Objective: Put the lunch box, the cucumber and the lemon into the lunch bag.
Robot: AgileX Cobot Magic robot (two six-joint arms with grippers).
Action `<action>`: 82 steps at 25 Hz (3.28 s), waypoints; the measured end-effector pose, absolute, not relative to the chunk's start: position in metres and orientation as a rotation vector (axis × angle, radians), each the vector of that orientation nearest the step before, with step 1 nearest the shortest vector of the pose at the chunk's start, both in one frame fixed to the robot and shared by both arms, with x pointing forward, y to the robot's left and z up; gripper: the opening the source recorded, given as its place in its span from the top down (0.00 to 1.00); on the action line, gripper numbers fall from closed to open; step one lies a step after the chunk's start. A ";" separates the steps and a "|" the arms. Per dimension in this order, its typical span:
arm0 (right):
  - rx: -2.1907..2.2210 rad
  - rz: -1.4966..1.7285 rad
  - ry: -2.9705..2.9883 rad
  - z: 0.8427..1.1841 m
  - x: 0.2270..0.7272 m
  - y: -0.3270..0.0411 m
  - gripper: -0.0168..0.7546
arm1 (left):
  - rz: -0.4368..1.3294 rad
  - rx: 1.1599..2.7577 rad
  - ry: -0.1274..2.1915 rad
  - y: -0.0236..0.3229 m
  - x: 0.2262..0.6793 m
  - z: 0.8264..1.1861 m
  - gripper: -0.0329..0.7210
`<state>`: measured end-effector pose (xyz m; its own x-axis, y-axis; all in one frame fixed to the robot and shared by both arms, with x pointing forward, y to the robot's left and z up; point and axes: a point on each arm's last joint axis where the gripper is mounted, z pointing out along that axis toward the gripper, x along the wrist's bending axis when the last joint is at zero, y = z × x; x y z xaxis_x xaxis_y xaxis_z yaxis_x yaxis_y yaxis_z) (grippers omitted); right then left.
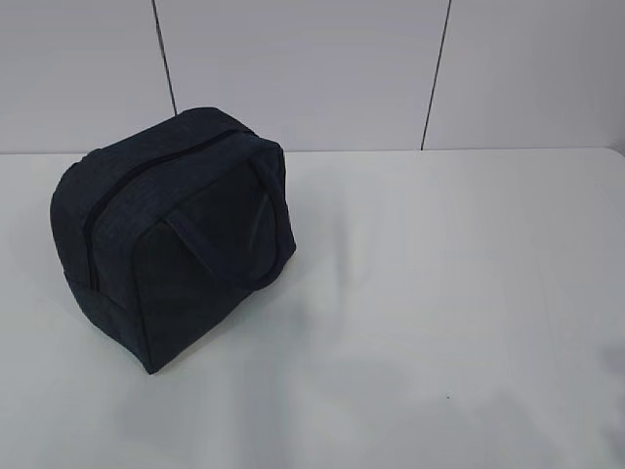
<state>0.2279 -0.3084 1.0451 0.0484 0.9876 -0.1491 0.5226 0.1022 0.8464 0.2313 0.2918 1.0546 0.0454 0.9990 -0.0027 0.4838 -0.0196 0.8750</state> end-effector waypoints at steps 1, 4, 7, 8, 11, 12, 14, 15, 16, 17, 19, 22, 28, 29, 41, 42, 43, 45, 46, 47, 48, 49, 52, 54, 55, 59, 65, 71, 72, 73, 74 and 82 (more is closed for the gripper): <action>1.527 0.736 1.583 1.045 0.228 -0.308 0.33 | 0.899 1.598 1.530 0.292 0.231 1.055 0.38; 1.527 0.736 1.583 1.045 0.228 -0.308 0.33 | 0.899 1.598 1.530 0.292 0.231 1.055 0.38; 1.527 0.736 1.583 1.045 0.228 -0.308 0.33 | 0.899 1.598 1.530 0.292 0.231 1.055 0.38; 1.527 0.736 1.583 1.045 0.228 -0.308 0.33 | 0.899 1.598 1.530 0.292 0.231 1.055 0.38; 1.527 0.736 1.583 1.045 0.228 -0.308 0.33 | 0.899 1.598 1.530 0.292 0.231 1.055 0.38; 1.527 0.736 1.583 1.045 0.228 -0.308 0.33 | 0.899 1.598 1.530 0.292 0.231 1.055 0.38; 1.527 0.736 1.583 1.045 0.228 -0.308 0.33 | 0.899 1.598 1.530 0.292 0.231 1.055 0.38; 1.527 0.736 1.583 1.045 0.228 -0.308 0.33 | 0.899 1.598 1.530 0.292 0.231 1.055 0.38; 1.527 0.736 1.583 1.045 0.228 -0.308 0.33 | 0.899 1.598 1.530 0.292 0.231 1.055 0.38; 1.527 0.736 1.583 1.045 0.228 -0.308 0.33 | 0.899 1.598 1.530 0.292 0.231 1.055 0.38; 1.527 0.736 1.583 1.045 0.228 -0.308 0.33 | 0.899 1.598 1.530 0.292 0.231 1.055 0.38; 1.527 0.736 1.583 1.045 0.228 -0.308 0.33 | 0.899 1.598 1.530 0.292 0.231 1.055 0.38; 1.527 0.736 1.583 1.045 0.228 -0.308 0.33 | 0.899 1.598 1.530 0.292 0.231 1.055 0.38; 1.527 0.736 1.583 1.045 0.228 -0.308 0.33 | 0.899 1.598 1.530 0.292 0.231 1.055 0.38; 1.527 0.736 1.583 1.045 0.228 -0.308 0.33 | 0.899 1.598 1.530 0.292 0.231 1.055 0.38; 1.527 0.736 1.583 1.045 0.228 -0.308 0.33 | 0.899 1.598 1.530 0.292 0.231 1.055 0.38; 1.527 0.736 1.583 1.045 0.228 -0.308 0.33 | 0.899 1.598 1.530 0.292 0.231 1.055 0.38; 1.527 0.736 1.583 1.045 0.228 -0.308 0.33 | 0.899 1.598 1.530 0.292 0.231 1.055 0.38; 1.527 0.736 1.583 1.045 0.228 -0.308 0.33 | 0.899 1.598 1.530 0.292 0.231 1.055 0.38; 1.527 0.736 1.583 1.045 0.228 -0.308 0.33 | 0.899 1.598 1.530 0.292 0.231 1.055 0.38; 1.527 0.736 1.583 1.045 0.228 -0.308 0.33 | 0.899 1.598 1.530 0.292 0.231 1.055 0.38; 1.527 0.736 1.583 1.045 0.228 -0.308 0.33 | 0.899 1.598 1.530 0.292 0.231 1.055 0.38; 1.527 0.736 1.583 1.045 0.228 -0.308 0.33 | 0.899 1.598 1.530 0.292 0.231 1.055 0.38; 1.527 0.736 1.583 1.045 0.228 -0.308 0.33 | 0.899 1.598 1.530 0.292 0.231 1.055 0.38; 1.527 0.736 1.583 1.045 0.228 -0.308 0.33 | 0.899 1.598 1.530 0.292 0.231 1.055 0.38; 1.527 0.736 1.583 1.045 0.228 -0.308 0.33 | 0.899 1.598 1.530 0.292 0.231 1.055 0.38; 1.527 0.736 1.583 1.045 0.228 -0.308 0.33 | 0.899 1.598 1.530 0.292 0.231 1.055 0.38; 1.527 0.736 1.583 1.045 0.228 -0.308 0.33 | 0.899 1.598 1.530 0.292 0.231 1.055 0.38; 1.527 0.736 1.583 1.045 0.228 -0.308 0.33 | 0.899 1.598 1.530 0.292 0.231 1.055 0.38; 1.529 0.734 1.584 1.045 0.228 -0.308 0.33 | 0.899 1.598 1.530 0.292 0.231 1.055 0.38; 1.529 0.734 1.584 1.045 0.228 -0.308 0.33 | 0.899 1.598 1.530 0.292 0.231 1.055 0.38; 1.529 0.734 1.584 1.045 0.228 -0.308 0.33 | 0.899 1.598 1.530 0.292 0.231 1.055 0.38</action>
